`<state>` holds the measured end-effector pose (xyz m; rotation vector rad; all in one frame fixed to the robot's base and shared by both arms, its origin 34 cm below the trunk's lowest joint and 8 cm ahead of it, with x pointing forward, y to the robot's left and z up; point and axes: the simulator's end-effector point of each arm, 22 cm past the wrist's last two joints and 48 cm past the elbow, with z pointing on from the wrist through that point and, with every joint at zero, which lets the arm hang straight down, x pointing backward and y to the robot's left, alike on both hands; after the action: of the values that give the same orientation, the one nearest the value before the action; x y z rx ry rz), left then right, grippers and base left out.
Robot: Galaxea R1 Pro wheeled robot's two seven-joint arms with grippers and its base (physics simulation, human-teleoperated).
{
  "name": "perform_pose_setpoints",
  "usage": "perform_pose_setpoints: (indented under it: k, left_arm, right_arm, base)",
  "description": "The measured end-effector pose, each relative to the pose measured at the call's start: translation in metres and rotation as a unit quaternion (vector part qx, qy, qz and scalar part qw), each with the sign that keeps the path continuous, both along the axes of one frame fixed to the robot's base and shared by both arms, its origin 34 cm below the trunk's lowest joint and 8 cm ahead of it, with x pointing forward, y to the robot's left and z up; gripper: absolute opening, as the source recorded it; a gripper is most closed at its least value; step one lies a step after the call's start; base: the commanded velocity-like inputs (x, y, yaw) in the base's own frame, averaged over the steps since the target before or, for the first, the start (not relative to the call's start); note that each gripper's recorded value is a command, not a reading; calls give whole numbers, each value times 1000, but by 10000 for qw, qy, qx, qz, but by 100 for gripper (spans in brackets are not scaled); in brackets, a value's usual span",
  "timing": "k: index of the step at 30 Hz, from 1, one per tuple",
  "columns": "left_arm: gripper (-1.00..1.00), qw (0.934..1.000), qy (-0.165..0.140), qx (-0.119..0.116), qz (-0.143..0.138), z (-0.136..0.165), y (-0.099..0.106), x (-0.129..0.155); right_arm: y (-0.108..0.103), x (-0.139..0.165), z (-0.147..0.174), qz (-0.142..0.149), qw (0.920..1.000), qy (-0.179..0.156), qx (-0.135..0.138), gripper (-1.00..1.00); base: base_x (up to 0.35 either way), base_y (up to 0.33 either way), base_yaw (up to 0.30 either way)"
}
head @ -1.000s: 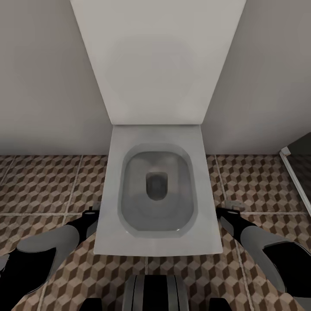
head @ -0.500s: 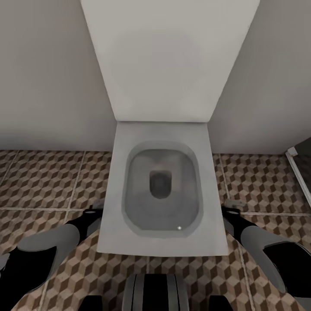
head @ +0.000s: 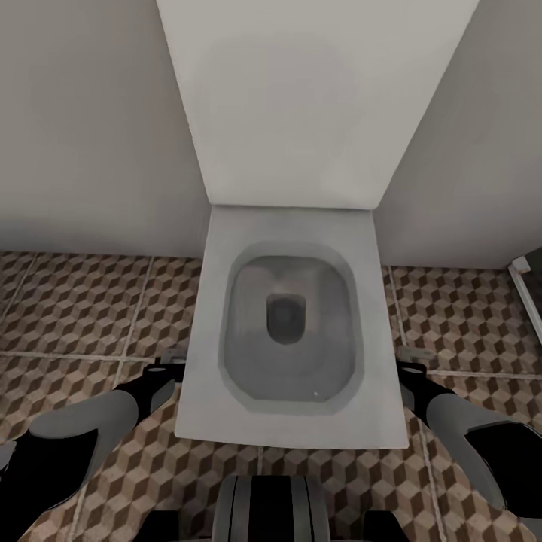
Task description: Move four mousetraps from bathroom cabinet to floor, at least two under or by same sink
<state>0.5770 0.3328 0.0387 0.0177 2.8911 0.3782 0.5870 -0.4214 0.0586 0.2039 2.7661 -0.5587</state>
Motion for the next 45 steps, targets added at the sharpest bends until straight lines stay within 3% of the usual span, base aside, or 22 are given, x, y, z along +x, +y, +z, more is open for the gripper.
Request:
perform_pose_setpoints:
  k: [7, 22, 45]
  left_arm:
    - [-100, 10000, 0, 7, 2, 0, 1, 0]
    - [-100, 10000, 1, 4, 1, -1, 0, 0]
    - [-100, 9999, -11, 125, 37, 1, 13, 0]
  right_arm:
    - [-3, 4, 2, 1, 9999, -129, -32, -100]
    - [-4, 5, 2, -9, 9999, -148, -40, -100]
    - [0, 5, 1, 29, 9999, -140, -26, -100]
  base:
    - [0, 0, -23]
    - [0, 0, -233]
    - [0, 0, -9]
